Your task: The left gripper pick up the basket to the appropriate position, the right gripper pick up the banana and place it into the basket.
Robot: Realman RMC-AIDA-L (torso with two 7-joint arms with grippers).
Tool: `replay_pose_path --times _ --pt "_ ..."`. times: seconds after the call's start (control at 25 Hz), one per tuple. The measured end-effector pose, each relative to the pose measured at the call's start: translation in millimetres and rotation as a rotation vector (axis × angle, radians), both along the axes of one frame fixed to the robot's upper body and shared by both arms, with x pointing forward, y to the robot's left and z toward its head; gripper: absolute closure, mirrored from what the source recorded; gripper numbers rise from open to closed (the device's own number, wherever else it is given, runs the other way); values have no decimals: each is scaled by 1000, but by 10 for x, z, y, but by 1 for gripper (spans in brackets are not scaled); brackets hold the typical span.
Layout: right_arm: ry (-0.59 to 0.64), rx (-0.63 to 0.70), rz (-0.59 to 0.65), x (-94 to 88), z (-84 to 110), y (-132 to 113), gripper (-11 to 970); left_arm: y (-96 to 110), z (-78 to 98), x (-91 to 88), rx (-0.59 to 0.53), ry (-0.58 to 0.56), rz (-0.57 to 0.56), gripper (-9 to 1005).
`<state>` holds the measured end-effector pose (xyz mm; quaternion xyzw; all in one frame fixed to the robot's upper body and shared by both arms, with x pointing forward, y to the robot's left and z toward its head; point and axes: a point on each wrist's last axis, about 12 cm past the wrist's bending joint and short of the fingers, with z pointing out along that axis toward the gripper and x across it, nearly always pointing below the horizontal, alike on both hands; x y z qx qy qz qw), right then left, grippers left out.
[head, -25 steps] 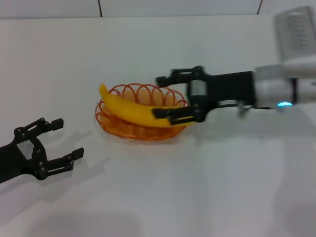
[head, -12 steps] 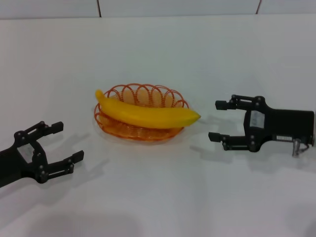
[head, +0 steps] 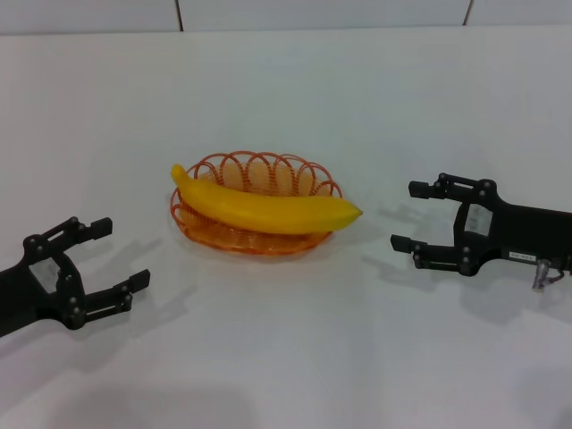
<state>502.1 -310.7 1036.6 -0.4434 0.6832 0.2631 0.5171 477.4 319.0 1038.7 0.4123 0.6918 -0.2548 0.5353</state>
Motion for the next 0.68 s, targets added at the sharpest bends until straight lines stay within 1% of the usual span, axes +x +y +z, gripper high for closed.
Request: replay_pose_path --times 0.2,0.68 --pt "18 -1 -16 0 -31 0 171 -7 0 2 0 -1 -2 118" --pt "23 7 -22 5 -31 -2 171 -22 6 16 -2 -5 -5 118"
